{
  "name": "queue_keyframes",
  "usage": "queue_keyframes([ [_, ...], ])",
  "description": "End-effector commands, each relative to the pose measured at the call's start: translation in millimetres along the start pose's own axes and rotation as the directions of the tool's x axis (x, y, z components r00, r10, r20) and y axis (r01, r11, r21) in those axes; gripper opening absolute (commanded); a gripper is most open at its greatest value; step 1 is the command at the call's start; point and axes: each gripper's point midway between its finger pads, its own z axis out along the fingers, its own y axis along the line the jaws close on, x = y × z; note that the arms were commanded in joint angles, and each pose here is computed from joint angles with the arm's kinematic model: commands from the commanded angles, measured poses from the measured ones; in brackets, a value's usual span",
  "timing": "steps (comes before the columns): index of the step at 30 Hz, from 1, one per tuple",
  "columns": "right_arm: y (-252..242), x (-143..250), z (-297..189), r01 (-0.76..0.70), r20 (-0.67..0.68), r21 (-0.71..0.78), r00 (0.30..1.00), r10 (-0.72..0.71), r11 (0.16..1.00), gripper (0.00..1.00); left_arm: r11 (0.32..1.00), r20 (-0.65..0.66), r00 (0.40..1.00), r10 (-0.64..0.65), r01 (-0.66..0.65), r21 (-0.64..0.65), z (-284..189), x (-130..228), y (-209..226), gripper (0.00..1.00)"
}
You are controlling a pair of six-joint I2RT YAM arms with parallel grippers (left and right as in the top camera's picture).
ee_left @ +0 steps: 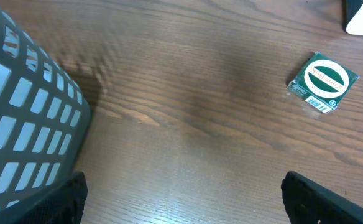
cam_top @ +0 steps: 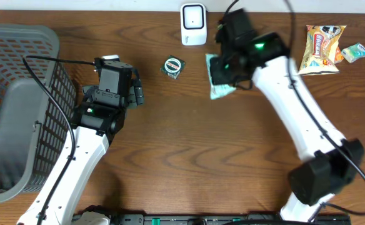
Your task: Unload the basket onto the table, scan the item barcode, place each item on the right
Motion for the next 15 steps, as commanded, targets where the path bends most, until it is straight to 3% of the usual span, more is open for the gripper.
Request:
queue_keyframes([
  [1, -51, 4, 28, -0.022, -0.006, 0.391, 1.000, 0.027, 0.920, 0.01, 1.000, 0.013, 1.000, 0.008, -0.008, -0.016, -2, -3, 4, 0.98],
  [3, -68, 17, 48, 0.003, -0.064, 0.530, 0.997, 0.037, 0.848, 0.01, 1.000, 0.013, 1.000, 0.008, -0.008, -0.016, -2, -3, 4, 0.97],
  [5, -74, 27, 66, 0.042, -0.125, 0.572, 0.991, 0.037, 0.820, 0.01, 1.000, 0.013, 1.000, 0.008, -0.008, -0.016, -2, -3, 4, 0.98],
  [11, -83, 56, 108, 0.106, -0.261, 0.621, 0.962, 0.078, 0.776, 0.03, 1.000, 0.013, 1.000, 0.008, -0.008, -0.016, -2, -3, 4, 0.98],
  [15, -70, 68, 122, 0.119, -0.314, 0.578, 0.946, 0.085, 0.807, 0.10, 1.000, 0.013, 1.000, 0.008, -0.008, -0.016, -2, -3, 4, 0.98],
])
